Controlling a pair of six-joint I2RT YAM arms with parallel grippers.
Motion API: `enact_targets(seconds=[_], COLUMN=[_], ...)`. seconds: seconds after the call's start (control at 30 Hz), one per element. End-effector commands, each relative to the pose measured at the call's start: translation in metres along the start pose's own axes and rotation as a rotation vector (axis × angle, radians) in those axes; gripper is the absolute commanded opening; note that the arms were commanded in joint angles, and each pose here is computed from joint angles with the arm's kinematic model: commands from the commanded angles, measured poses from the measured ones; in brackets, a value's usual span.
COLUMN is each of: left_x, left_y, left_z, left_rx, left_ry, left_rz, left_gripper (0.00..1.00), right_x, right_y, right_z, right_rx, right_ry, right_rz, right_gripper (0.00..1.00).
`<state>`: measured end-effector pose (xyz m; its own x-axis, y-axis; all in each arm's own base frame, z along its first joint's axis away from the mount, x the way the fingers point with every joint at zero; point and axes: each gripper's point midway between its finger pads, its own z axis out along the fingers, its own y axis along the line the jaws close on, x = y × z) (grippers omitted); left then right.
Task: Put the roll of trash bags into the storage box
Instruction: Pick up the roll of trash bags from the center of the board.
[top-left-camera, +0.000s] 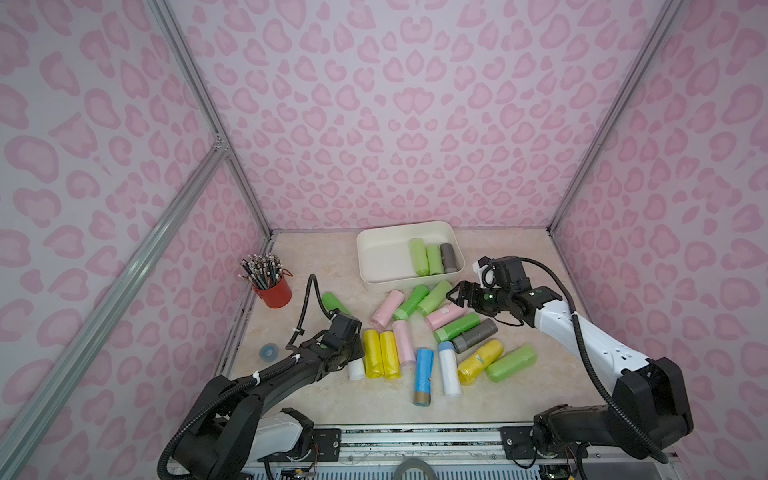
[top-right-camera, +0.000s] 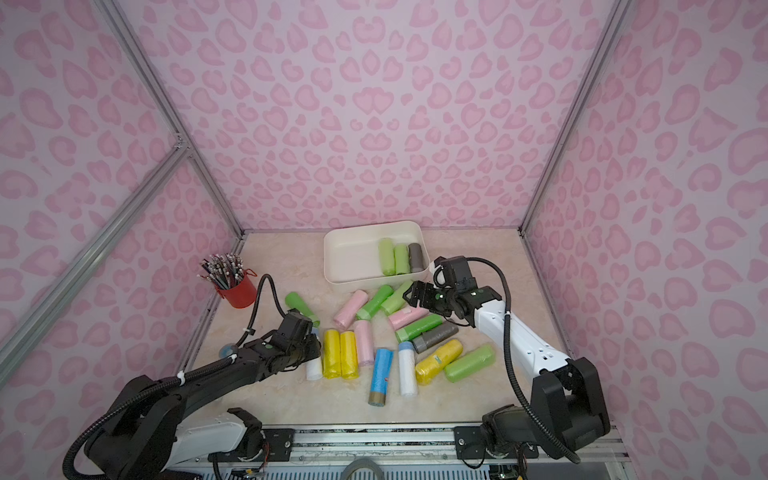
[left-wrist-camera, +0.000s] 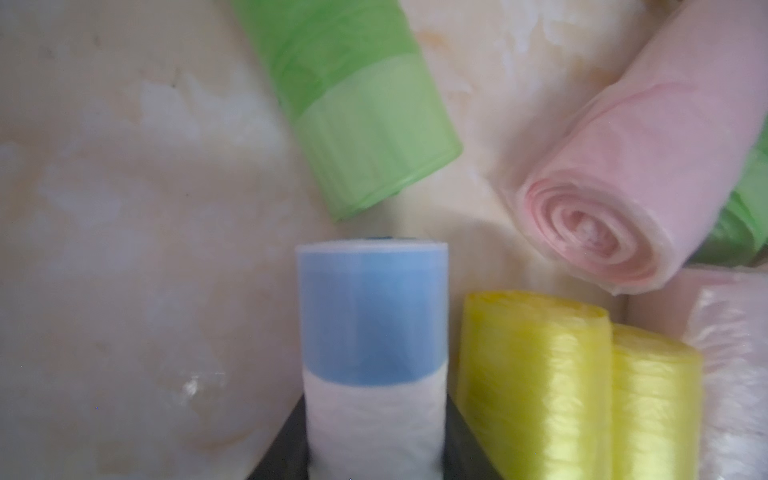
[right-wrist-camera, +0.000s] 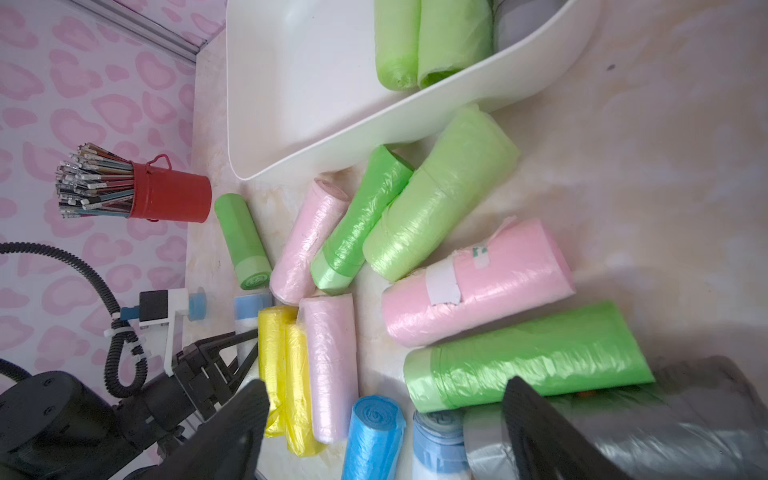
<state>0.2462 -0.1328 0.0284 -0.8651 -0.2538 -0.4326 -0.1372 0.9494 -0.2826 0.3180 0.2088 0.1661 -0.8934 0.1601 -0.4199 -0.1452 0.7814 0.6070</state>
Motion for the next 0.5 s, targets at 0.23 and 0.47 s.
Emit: enact_targets(seconds=[0.23, 0.47], left_x=[-0.028, -0.061], left_y=[-0.023, -0.055], left_z=[-0.017, -0.038], left_rx=[-0.004, 0.081], left_ry=[-0.103, -0.174], left_rz=[0.056, 0.039], left_gripper=[0.29, 0.27], right_x=[0.008, 0.010], right_y=[-0.005, -0.005], right_z=[0.001, -0.001], right_rx=[-0.005, -0.015], right_ry=[0.016, 0.020], right_rz=[0.012, 0.007], right_gripper=[0.90, 0.90])
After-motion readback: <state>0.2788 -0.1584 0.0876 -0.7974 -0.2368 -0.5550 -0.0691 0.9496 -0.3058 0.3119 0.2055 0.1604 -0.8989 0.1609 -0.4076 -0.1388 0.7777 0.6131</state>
